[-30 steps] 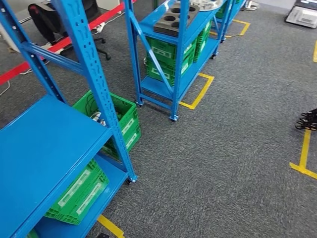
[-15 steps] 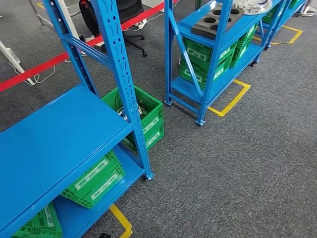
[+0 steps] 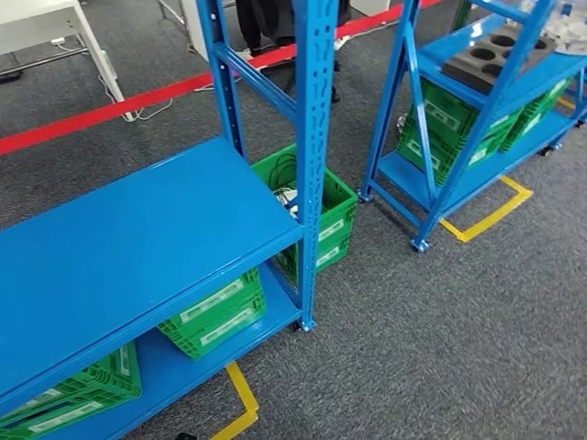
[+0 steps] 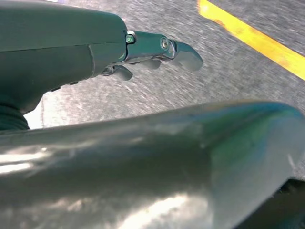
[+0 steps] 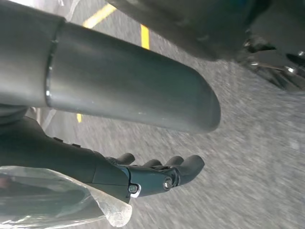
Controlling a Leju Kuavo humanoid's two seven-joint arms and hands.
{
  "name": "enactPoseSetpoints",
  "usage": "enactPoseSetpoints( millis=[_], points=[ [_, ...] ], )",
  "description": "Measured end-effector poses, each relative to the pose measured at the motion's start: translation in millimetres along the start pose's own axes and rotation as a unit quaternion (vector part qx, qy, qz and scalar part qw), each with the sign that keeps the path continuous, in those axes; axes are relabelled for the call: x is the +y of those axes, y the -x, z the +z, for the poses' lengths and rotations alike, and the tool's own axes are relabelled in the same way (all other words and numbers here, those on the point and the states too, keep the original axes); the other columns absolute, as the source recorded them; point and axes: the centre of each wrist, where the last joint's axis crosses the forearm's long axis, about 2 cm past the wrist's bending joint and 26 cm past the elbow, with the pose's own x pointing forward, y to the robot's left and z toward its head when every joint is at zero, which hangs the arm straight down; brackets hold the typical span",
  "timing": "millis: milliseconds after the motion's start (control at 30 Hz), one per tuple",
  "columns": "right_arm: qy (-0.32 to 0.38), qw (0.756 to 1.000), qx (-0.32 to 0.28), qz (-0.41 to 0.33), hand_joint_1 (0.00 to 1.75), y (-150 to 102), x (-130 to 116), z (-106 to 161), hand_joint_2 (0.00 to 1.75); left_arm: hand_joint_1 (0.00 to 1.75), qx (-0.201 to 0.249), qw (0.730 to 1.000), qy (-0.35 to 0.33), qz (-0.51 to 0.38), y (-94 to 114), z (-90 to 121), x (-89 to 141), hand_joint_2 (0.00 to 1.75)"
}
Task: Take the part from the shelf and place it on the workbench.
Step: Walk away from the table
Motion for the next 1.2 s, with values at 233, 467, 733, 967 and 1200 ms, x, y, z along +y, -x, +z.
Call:
enactPoseSetpoints(
  millis=[233,467,733,967,1200],
  points=[
    [-0.002,1.000,-0.003,0.001,0.00,1.6,1.8,0.4,0.00,0.00,-0.003,1.000,-0.001,0.002,-1.4,-0.4,1.2,0.00],
    [-0.001,1.000,-0.006,0.000,0.00,0.5,1.3,0.3,0.00,0.00,-0.004,1.000,-0.002,0.002,-1.2,-0.6,1.7,0.00],
    [-0.001,1.000,-0.003,-0.001,0.00,1.7,3.0,0.7,0.00,0.00,-0.003,1.000,0.000,-0.001,-1.6,-0.3,0.5,0.00],
    [0.002,1.000,-0.006,-0.001,0.00,-2.2,0.3,-0.1,0.00,0.00,-0.004,1.000,0.002,-0.002,-2.8,0.0,-0.9,0.00],
    [0.000,1.000,-0.004,-0.001,0.00,0.6,2.8,0.5,0.00,0.00,-0.005,1.000,0.004,-0.001,-4.3,0.3,-2.3,0.00]
  ],
)
